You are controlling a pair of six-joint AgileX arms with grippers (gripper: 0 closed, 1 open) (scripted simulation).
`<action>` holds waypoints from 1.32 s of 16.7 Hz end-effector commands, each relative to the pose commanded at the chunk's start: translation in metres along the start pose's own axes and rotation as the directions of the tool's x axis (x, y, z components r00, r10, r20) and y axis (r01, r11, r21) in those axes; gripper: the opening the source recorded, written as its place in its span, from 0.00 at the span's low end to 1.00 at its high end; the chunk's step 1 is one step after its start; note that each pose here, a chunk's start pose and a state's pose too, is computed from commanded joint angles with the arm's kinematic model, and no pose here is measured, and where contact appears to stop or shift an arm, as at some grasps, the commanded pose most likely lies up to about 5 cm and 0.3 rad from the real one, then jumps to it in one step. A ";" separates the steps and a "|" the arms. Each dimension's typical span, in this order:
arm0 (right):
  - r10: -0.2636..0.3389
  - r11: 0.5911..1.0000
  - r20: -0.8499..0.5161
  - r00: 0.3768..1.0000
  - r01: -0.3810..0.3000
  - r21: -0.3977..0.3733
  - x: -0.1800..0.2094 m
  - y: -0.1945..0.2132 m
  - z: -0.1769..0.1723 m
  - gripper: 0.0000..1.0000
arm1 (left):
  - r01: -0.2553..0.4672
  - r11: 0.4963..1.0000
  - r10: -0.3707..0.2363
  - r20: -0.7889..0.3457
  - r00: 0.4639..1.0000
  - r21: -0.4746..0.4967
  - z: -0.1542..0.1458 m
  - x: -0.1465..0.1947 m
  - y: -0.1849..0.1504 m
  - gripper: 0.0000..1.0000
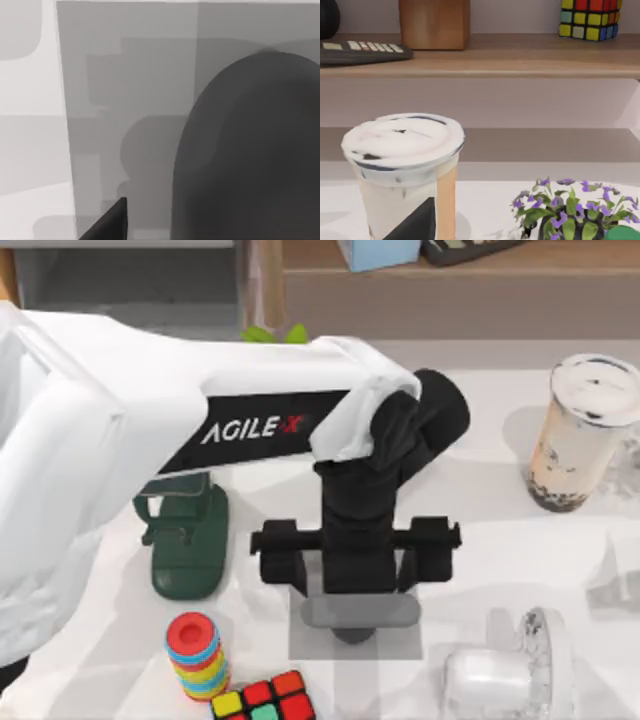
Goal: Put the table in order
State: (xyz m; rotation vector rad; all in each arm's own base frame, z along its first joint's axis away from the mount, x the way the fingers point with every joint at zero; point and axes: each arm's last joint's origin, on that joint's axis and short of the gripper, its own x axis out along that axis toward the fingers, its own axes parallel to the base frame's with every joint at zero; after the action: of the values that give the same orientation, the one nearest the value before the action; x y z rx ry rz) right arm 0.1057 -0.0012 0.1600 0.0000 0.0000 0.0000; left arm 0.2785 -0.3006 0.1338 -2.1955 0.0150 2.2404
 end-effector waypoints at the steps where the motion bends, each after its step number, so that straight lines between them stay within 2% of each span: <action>1: 0.000 1.000 0.000 1.000 0.000 0.000 0.000 0.000 0.000 1.00 | 0.000 1.000 0.000 0.000 1.000 0.000 0.000 0.000 0.000 1.00; 7: 0.000 1.000 0.000 1.000 0.000 0.000 0.000 0.000 0.000 1.00 | -0.012 1.000 0.012 -0.006 1.000 -0.011 -0.002 -0.004 -0.002 1.00; 9: 0.000 1.000 0.000 1.000 0.000 0.000 0.000 0.000 0.000 1.00 | -0.066 0.996 0.064 -0.028 0.998 -0.054 -0.005 -0.022 -0.010 1.00; 11: 0.000 1.000 0.000 1.000 0.000 0.000 0.000 0.000 0.000 1.00 | -0.152 0.980 0.144 -0.068 0.987 -0.130 -0.009 -0.053 -0.026 1.00; 14: 0.000 1.000 0.000 1.000 0.000 0.000 0.000 0.000 0.000 1.00 | -0.303 0.905 0.268 -0.152 0.951 -0.300 -0.013 -0.103 -0.069 1.00; 16: 0.000 1.000 0.000 1.000 0.000 0.000 0.000 0.000 0.000 1.00 | -0.389 0.809 0.324 -0.218 0.921 -0.441 -0.013 -0.130 -0.108 1.00; 18: 0.000 1.000 0.000 1.000 0.000 0.000 0.000 0.000 0.000 1.00 | -0.444 0.669 0.340 -0.285 0.896 -0.596 -0.013 -0.147 -0.151 1.00; 20: 0.000 1.000 0.000 1.000 0.000 0.000 0.000 0.000 0.000 1.00 | -0.460 0.475 0.313 -0.344 0.885 -0.750 -0.014 -0.152 -0.199 1.00; 22: 0.000 1.000 0.000 1.000 0.000 0.000 0.000 0.000 0.000 1.00 | -0.427 0.230 0.247 -0.372 0.895 -0.875 -0.015 -0.145 -0.247 1.00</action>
State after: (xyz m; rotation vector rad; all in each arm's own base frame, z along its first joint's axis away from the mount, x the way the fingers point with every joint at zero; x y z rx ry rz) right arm 0.1057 -0.0012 0.1600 0.0000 0.0000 0.0000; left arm 0.2991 -0.0528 0.2775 -3.1443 -1.3617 2.6479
